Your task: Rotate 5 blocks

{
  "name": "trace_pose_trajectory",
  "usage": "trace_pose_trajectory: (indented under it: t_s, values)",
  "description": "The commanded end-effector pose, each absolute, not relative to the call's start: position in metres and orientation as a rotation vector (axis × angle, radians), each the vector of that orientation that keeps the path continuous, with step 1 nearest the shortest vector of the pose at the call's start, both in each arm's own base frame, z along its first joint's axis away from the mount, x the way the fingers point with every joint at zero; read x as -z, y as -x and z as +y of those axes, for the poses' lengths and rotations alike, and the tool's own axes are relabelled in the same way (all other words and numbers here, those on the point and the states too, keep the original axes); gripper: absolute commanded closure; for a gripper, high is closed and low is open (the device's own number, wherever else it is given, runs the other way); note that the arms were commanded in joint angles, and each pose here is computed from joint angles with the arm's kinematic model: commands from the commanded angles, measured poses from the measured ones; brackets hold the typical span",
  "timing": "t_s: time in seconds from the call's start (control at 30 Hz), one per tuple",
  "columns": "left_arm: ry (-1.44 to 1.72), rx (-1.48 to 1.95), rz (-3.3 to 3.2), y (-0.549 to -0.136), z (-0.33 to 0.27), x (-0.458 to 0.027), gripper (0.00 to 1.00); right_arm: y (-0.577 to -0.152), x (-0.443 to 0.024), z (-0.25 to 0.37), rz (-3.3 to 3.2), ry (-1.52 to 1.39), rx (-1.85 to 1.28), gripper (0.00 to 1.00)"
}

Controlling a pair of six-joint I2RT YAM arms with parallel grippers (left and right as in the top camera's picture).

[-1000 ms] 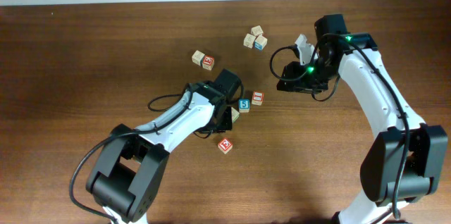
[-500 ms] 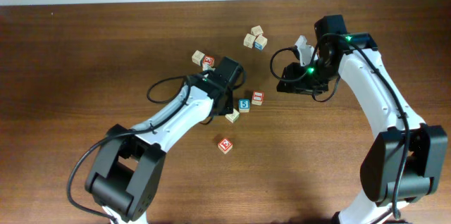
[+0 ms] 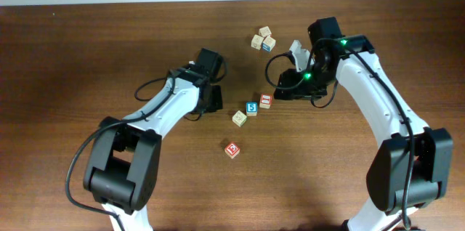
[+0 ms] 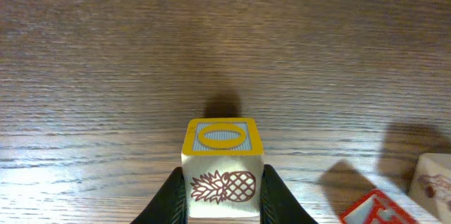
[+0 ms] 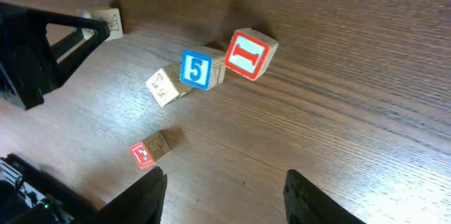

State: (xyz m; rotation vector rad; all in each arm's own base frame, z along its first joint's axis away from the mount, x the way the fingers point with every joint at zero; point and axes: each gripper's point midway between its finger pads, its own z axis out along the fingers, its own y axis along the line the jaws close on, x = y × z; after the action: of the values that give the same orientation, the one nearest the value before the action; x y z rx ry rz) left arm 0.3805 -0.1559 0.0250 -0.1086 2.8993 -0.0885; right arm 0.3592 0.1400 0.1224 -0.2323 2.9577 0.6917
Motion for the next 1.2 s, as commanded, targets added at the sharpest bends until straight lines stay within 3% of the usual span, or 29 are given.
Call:
trace_pose_trajectory:
  t_s: [0.0, 0.3, 0.6, 0.7, 0.83, 0.97, 1.17]
  values:
    - [-0.014, 0.140, 2.912, -0.384, -0.164, -0.029, 0.77, -0.356, -0.120, 0.148, 2.967, 0.262, -0.681, 0.45]
    - [-0.012, 0.041, 2.899, -0.388, -0.153, -0.034, 0.44, -0.350, -0.121, 0.164, 2.970, 0.315, -0.694, 0.48]
    - [0.046, -0.003, 2.871, -0.411, -0.139, -0.092, 0.42, -0.351, -0.120, 0.175, 2.994, 0.168, -0.694, 0.58]
    - [0.121, -0.037, 2.823, -0.428, -0.118, -0.106, 0.41, -0.355, -0.113, 0.181, 3.012, -0.057, -0.542, 0.54]
    - [0.208, -0.081, 2.811, -0.435, -0.089, -0.106, 0.29, -0.349, -0.096, 0.212, 3.032, -0.099, -0.480, 0.49]
    - [0.252, -0.095, 2.818, -0.435, -0.074, -0.105, 0.27, -0.337, -0.068, 0.229, 3.107, -0.142, -0.423, 0.69]
    - [0.270, -0.101, 2.810, -0.437, -0.069, -0.106, 0.25, -0.327, -0.043, 0.234, 3.196, -0.182, -0.423, 0.70]
